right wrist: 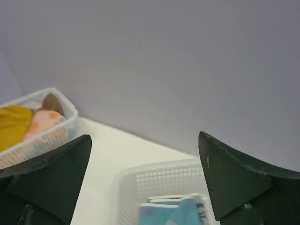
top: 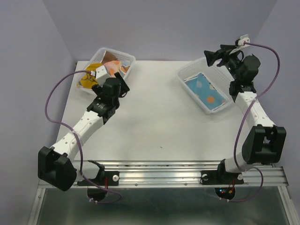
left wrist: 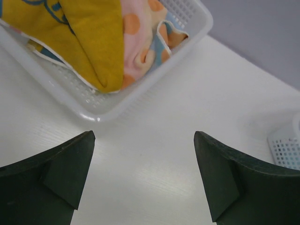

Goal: Fold and stack the towels
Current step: Grab crumpled towel

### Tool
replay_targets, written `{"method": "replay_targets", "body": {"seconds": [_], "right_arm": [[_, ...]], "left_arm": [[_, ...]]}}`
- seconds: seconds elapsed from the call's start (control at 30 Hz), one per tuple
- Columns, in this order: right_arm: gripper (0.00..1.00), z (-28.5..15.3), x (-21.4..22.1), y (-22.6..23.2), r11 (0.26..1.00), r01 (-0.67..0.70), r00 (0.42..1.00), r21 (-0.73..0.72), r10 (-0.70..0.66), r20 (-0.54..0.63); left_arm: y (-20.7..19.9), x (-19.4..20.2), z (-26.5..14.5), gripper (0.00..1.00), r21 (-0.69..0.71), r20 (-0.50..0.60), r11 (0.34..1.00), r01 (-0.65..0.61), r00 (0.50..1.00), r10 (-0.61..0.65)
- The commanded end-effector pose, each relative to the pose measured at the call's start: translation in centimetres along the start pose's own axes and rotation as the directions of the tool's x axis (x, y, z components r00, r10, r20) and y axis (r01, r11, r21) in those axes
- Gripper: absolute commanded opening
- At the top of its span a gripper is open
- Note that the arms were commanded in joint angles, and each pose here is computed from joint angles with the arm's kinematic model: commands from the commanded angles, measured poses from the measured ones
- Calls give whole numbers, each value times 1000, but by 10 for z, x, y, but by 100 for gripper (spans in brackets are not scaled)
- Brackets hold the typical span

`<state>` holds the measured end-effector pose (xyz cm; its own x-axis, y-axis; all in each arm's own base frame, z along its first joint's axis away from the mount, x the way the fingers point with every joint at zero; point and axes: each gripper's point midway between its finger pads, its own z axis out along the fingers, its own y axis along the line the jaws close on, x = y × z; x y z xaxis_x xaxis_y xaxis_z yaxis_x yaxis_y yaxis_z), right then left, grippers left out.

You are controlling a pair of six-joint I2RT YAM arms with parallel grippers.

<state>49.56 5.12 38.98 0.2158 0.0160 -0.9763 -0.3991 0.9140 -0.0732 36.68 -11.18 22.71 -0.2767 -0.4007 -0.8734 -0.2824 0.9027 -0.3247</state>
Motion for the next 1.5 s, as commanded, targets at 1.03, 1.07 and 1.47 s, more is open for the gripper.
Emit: {"method": "replay_targets", "body": {"seconds": [1.03,1.07,1.47], "right_arm": [[100,-46,165,134,870,-359,816,338,469,-339],[100,-46,169,135,869,-356,812,344,470,-346],[100,-47,194,125,872,-292,814,392,442,-377]], "left_arm": [[120,-111,265,99,-350,-3,934,68,997,-74],[119,-110,268,99,-344,-4,936,69,997,-75],[124,-86,293,88,-342,-28,937,75,996,-90]]}}
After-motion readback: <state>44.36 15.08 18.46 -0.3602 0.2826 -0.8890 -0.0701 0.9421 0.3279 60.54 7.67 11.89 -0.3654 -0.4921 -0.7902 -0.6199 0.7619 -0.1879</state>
